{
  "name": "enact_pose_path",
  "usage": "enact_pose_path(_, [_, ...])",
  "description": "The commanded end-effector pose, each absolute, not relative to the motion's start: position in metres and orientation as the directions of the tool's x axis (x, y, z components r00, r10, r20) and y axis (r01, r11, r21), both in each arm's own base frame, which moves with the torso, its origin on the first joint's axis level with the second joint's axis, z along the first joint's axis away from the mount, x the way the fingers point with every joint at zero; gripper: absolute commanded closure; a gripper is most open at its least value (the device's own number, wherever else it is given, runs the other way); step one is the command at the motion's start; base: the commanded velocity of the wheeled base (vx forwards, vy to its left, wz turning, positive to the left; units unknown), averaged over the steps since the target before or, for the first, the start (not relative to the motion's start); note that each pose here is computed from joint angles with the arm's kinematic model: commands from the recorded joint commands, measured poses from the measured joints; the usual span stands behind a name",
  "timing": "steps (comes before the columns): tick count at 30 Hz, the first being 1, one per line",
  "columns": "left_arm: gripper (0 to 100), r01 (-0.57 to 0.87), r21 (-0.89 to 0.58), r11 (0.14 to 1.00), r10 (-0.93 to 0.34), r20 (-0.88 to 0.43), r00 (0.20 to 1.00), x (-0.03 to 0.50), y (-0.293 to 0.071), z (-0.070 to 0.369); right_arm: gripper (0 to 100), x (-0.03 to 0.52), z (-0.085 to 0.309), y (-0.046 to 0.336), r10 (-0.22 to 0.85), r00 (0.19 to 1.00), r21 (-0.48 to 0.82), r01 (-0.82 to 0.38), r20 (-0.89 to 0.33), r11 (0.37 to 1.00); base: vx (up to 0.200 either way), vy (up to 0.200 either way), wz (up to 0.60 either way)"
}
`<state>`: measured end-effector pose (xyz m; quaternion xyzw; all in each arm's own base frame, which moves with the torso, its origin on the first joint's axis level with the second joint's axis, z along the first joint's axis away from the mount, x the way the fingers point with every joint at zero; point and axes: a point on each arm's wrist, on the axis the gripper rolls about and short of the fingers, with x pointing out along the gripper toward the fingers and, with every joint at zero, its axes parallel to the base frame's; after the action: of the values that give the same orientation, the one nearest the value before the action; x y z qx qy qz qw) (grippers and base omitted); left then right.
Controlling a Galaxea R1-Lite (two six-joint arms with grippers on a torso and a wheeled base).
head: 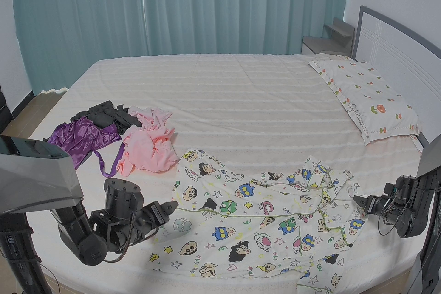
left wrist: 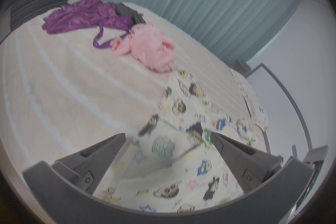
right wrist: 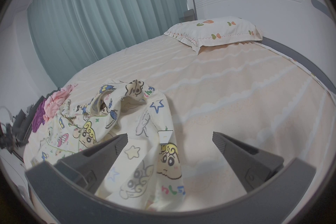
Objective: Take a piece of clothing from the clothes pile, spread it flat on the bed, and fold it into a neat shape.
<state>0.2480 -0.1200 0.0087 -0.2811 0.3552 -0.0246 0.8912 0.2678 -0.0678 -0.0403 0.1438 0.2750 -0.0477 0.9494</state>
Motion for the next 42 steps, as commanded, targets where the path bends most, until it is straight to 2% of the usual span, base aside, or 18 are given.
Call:
enact_pose_path(1, [0,-0.141,-0.482,0.865,-0.275,-0.689,0.67,0.229,-0.123,-0.005,0,0.258,-0.021,-0.059,0.017,0.862,0.301,0.158,-0.506,0.941,0.0,0.0,0.0])
enact_pose_path(9, [0,-0.13,-0.408,0.904,-0.251,-0.751,0.611,0.213,-0.119,-0.019,0,0.247,-0.022,-0.053,0.047,0.84,0.353,0.175,-0.54,0.919,0.0,0.0,0.0])
enact_pose_path(19, [0,-0.122,-0.414,0.902,-0.266,-0.755,0.6,0.215,-0.127,-0.025,0,0.245,-0.025,-0.053,0.06,0.834,0.362,0.172,-0.548,0.916,0.0,0.0,0.0])
enact_pose_path(25, [0,-0.067,-0.42,0.905,-0.3,-0.741,0.601,0.226,-0.152,-0.044,0,0.246,-0.027,-0.053,0.073,0.83,0.369,0.166,-0.553,0.915,0.0,0.0,0.0])
enact_pose_path(34, [0,0.05,-0.466,0.883,-0.395,-0.683,0.614,0.212,-0.175,-0.036,0,0.244,-0.027,-0.052,0.077,0.826,0.37,0.166,-0.559,0.914,0.0,0.0,0.0])
enact_pose_path(38, [0,0.122,-0.464,0.877,-0.444,-0.69,0.572,0.191,-0.182,-0.038,0,0.244,-0.028,-0.051,0.079,0.825,0.37,0.163,-0.56,0.914,0.0,0.0,0.0])
enact_pose_path(42, [0,0.142,-0.434,0.89,-0.438,-0.724,0.533,0.181,-0.186,-0.051,0,0.245,-0.028,-0.05,0.085,0.823,0.371,0.159,-0.561,0.915,0.0,0.0,0.0])
